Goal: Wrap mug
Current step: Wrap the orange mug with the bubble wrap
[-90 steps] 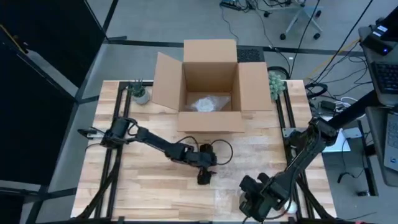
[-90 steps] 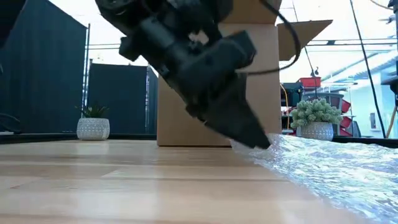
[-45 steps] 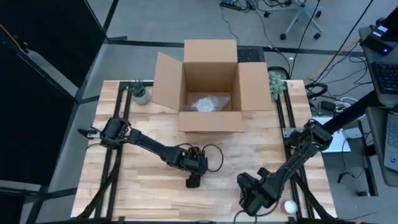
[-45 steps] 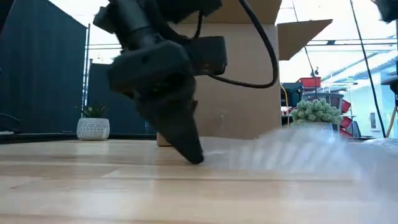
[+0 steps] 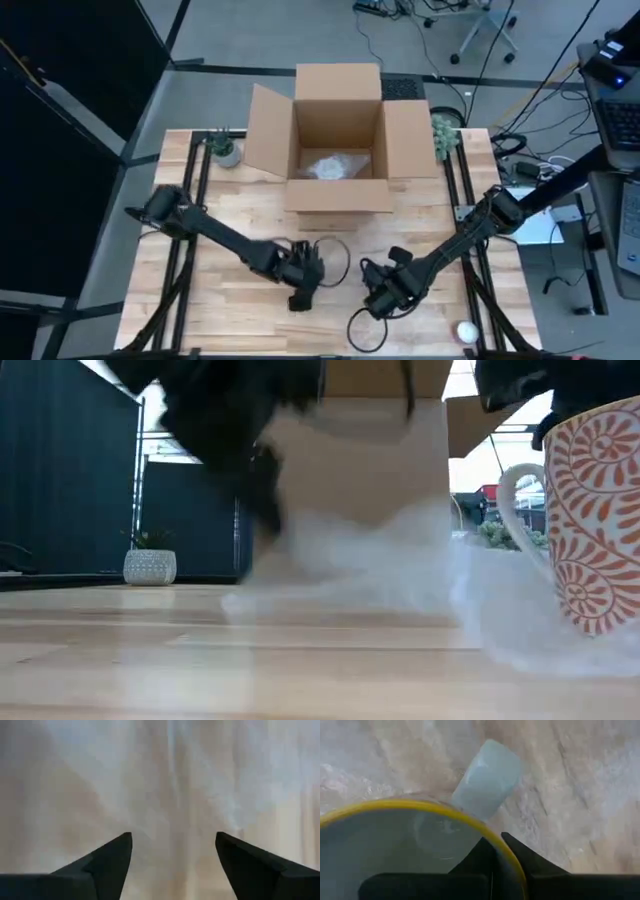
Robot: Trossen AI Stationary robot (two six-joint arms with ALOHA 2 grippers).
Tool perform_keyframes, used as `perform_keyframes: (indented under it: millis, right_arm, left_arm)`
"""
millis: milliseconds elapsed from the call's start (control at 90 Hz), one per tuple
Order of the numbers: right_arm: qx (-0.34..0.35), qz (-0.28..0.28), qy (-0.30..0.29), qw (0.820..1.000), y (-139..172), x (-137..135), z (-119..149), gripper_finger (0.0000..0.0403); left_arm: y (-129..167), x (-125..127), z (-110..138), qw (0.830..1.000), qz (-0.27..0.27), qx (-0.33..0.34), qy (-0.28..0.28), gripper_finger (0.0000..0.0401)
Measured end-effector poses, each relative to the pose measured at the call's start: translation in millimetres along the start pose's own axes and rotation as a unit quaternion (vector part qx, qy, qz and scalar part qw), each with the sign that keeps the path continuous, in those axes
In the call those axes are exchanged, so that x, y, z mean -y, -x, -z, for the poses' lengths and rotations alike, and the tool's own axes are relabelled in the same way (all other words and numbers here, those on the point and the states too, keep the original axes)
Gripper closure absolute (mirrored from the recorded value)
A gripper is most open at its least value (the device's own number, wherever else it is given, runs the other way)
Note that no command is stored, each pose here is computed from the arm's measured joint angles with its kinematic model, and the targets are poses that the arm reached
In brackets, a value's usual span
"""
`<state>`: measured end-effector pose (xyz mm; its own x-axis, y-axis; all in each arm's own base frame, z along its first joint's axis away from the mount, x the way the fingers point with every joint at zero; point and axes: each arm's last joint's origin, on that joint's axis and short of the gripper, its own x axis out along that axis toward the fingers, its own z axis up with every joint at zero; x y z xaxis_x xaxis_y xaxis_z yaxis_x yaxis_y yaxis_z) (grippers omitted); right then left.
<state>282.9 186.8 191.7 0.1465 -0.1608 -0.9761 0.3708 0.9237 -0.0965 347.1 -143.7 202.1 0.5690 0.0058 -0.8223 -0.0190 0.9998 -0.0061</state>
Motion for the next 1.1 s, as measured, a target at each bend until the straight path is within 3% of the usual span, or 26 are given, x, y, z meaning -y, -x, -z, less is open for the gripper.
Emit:
perform_keyframes:
  millis: [189, 289, 478, 644, 856, 1000, 1100]
  right_arm:
    - [0.039, -0.018, 0.022, 0.999, 1, -8, -1, 0.0393]
    - [0.039, -0.021, 0.017, 0.999, 2, -10, 1, 0.0394]
    - [0.032, -0.025, 0.019, 0.999, 16, -15, -1, 0.0394]
    - [0.031, -0.02, -0.005, 0.999, 38, -19, 2, 0.0394]
    - [0.016, -0.04, -0.073, 0.996, 37, -35, 31, 0.0394]
    - [0.005, -0.004, -0.132, 0.991, 31, -32, 46, 0.0394]
    - [-0.001, 0.022, -0.134, 0.991, 25, -26, 49, 0.0394]
  left_arm:
    - [10, -12, -14, 0.997, -0.042, 0.059, -0.025, 0.0128]
    - [-3, -20, -17, 0.997, -0.051, 0.06, -0.024, 0.0128]
    - [-52, -32, -1, 0.997, -0.066, -0.011, -0.031, 0.0128]
    - [-81, -35, 14, 0.997, -0.032, -0.072, -0.009, 0.0128]
    - [-79, -28, 30, 0.994, -0.023, -0.102, 0.035, 0.0128]
    - [-71, -19, 33, 0.992, -0.023, -0.107, 0.056, 0.0128]
    - [-68, -11, 36, 0.99, -0.023, -0.113, 0.075, 0.0128]
